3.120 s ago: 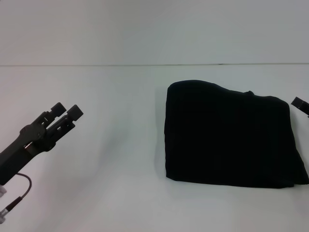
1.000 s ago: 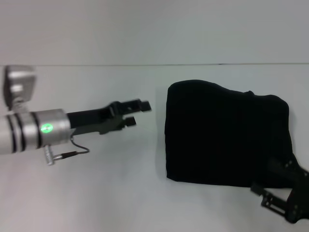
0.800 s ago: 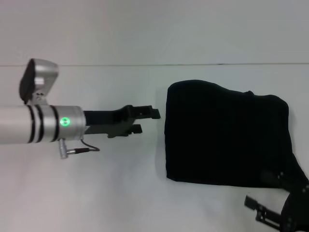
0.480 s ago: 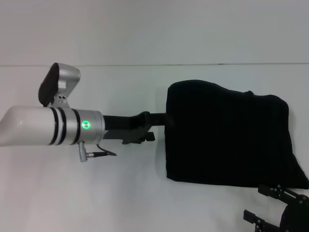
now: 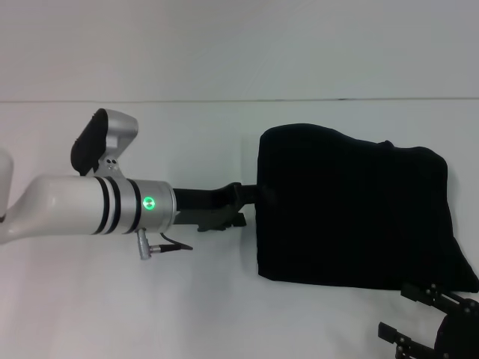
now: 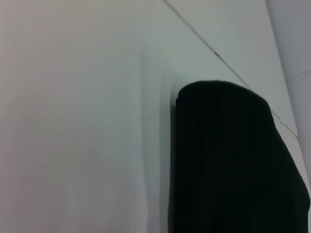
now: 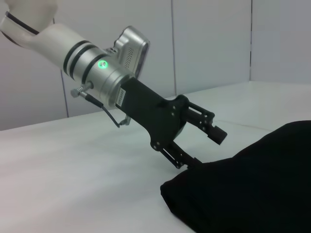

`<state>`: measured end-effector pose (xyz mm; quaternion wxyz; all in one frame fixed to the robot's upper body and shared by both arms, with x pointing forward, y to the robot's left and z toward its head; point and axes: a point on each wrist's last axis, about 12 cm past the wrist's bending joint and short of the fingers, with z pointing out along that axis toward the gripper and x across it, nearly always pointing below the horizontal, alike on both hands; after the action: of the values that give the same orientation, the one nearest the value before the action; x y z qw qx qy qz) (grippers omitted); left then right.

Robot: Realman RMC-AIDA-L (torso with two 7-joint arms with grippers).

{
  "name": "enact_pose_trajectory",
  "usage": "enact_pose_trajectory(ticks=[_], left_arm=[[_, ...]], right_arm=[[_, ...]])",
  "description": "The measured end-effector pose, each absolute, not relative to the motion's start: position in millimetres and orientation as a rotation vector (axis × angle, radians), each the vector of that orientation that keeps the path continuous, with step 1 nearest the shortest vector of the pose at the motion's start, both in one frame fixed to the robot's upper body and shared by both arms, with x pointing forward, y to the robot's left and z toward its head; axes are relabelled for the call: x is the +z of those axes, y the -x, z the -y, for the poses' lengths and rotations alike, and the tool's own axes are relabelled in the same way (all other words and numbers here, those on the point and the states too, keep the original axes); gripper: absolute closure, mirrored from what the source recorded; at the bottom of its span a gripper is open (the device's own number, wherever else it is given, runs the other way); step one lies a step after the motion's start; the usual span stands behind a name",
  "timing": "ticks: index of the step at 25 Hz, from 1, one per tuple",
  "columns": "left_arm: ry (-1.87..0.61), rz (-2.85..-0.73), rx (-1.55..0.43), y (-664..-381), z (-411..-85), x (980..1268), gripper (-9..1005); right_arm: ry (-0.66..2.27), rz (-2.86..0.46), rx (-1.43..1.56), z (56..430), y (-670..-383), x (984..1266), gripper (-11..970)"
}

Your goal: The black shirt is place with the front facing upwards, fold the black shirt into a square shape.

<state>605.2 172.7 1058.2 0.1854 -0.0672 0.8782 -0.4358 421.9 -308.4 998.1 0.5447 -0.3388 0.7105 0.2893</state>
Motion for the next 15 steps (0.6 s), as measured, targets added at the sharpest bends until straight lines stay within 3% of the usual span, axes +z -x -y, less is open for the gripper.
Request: enact_pose_trajectory(ticks=[15], left_arm=[[0.072,-2.490,-1.228,-601.2,-154.5,1057.8,176]], right_arm=[[0.795,-1.677,0.692,307.8,-422.3,999.2,176]])
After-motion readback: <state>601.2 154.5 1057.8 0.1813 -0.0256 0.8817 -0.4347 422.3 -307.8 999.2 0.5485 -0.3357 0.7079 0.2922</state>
